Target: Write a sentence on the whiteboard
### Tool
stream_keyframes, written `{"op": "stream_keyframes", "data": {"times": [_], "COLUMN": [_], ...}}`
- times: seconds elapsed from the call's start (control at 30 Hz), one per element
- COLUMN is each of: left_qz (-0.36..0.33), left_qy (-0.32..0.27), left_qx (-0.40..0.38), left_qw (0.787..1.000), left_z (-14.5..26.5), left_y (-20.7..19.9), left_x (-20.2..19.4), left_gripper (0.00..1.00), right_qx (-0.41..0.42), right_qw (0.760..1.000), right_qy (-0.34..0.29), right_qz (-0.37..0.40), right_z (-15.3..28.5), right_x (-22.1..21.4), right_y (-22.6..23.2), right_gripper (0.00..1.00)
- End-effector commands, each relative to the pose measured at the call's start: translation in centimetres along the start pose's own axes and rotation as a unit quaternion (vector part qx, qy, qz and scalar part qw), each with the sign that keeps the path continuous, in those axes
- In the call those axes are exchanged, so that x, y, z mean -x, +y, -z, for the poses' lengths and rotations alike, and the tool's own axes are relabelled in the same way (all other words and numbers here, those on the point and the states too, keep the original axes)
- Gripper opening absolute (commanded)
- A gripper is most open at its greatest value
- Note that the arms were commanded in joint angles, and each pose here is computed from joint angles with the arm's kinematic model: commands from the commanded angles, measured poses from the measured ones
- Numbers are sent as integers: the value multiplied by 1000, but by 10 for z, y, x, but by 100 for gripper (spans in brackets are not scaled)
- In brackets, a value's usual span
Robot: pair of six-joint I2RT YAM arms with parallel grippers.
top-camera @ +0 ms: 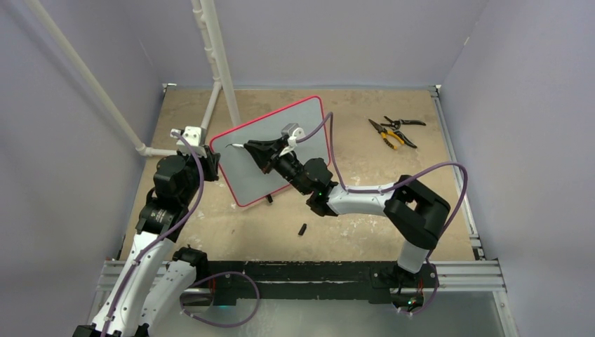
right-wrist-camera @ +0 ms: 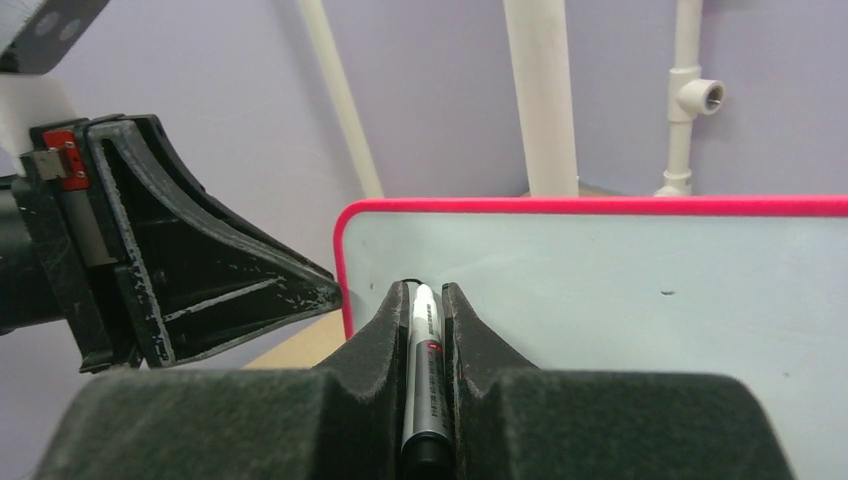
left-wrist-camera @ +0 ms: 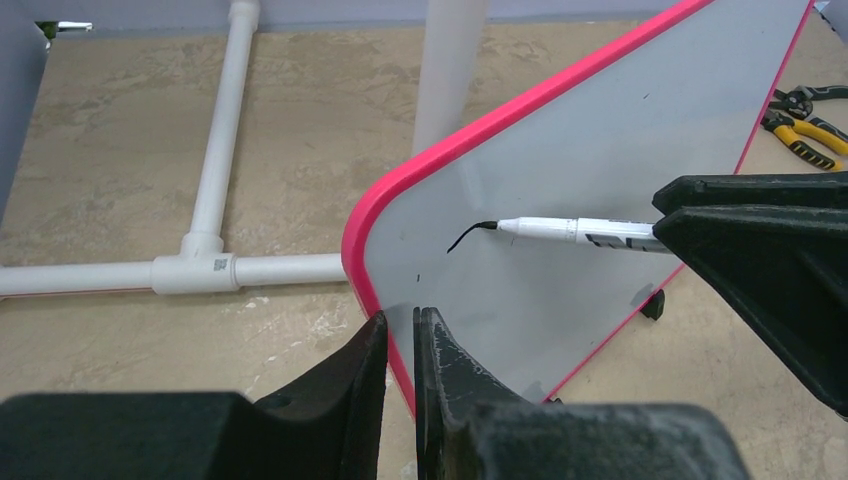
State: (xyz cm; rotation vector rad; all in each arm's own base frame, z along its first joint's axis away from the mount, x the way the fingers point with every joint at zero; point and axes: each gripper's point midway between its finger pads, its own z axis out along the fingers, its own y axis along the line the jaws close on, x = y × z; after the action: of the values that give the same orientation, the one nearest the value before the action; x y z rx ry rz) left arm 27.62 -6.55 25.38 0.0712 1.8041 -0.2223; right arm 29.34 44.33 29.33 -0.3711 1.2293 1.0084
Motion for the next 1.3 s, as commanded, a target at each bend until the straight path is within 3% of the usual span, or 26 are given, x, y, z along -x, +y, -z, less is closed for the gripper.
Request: {"op": "stream_keyframes", "data": {"times": [0.0,0.4,0.6,0.87,1.27], "left_qz": [-2,-2,1,0,2], "left_qy": [-19,-21,-44,-25,-14], "left_qx": [-6,7,25,22,17], "left_qw": [1000,1000,999,999,1000], "left_z": [-1,0,8,-1,-7], "left_y": [-2,2,9,7,5], "left_x": [9,11,19,13,9], "left_gripper": [14,14,25,34,29], "right_qx": [-27,49,57,34,29], "right_qw": [999,997,997,998,998], "right_qy": [-39,-56,-54,-51,-51], "right_qz": [13,20,22,23,25], "right_z": [3,8,4,-1,-9], "right_x": [26,37,36,34,31], "right_y": [-8,19,22,14,13], "right_gripper": [0,0,0,0,0]}}
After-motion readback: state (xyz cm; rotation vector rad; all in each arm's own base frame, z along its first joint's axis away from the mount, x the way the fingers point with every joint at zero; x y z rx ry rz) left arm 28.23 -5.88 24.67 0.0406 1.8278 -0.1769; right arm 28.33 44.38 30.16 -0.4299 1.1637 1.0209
